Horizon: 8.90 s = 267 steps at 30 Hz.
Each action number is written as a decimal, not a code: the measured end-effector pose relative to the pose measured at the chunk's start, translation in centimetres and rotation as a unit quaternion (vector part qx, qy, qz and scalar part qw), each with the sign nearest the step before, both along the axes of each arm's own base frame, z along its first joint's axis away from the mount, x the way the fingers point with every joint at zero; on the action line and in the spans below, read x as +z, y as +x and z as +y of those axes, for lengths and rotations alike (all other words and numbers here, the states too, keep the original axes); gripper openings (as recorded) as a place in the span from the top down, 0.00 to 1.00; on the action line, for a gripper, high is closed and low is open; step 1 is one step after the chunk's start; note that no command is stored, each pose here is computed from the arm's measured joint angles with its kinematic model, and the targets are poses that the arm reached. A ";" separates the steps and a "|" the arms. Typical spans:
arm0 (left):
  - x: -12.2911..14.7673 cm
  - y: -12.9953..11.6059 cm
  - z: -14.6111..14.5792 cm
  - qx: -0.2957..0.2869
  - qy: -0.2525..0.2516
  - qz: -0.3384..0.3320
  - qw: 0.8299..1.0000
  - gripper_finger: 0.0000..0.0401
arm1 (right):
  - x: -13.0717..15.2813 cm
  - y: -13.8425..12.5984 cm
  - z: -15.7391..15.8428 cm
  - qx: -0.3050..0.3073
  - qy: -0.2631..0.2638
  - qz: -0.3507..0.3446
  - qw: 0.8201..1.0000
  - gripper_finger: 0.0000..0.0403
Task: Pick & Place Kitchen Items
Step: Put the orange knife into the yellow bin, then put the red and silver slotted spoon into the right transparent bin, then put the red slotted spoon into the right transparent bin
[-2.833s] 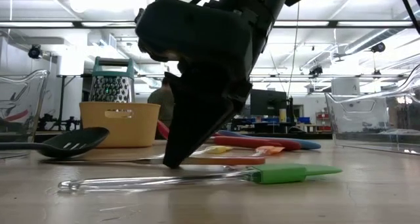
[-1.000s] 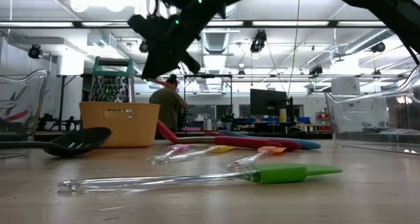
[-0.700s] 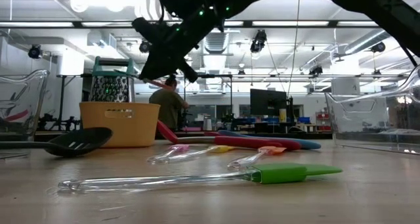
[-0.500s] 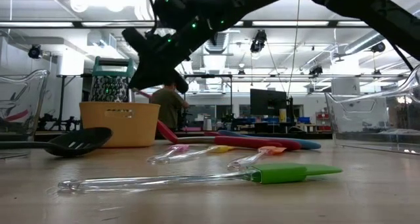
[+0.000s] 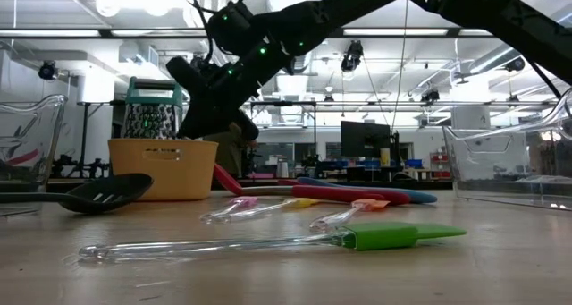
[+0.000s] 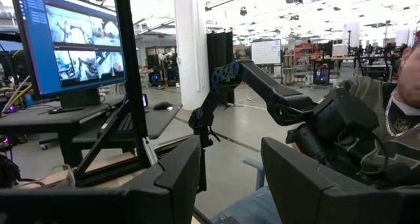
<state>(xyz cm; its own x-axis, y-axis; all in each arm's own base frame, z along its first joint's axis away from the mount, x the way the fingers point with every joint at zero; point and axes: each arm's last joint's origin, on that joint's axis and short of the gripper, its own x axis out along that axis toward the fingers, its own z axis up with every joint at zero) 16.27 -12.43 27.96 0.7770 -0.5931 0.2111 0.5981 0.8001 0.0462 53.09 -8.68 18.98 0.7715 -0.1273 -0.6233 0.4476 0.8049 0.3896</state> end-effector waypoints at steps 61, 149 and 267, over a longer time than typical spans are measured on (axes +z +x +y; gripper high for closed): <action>-0.6 0.1 1.7 0.195 0.012 0.060 0.979 0.61 | 5.8 -17.7 15.7 0.186 -0.106 0.035 0.976 0.98; -9.0 -7.3 10.0 0.305 0.036 0.061 0.950 0.95 | -7.3 -14.4 9.4 0.068 -0.201 0.222 0.952 0.65; -9.2 -7.2 10.0 0.309 0.043 0.072 0.947 0.95 | 3.1 -36.2 21.6 -0.245 -0.152 0.267 0.920 0.51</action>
<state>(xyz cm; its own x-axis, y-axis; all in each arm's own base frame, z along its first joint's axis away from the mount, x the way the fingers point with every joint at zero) 9.10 -2.41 18.76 0.9985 -0.0247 0.0491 0.0207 0.9966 0.0803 16.93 12.90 22.08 0.1699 -0.6093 -0.7746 0.8473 0.4916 -0.2009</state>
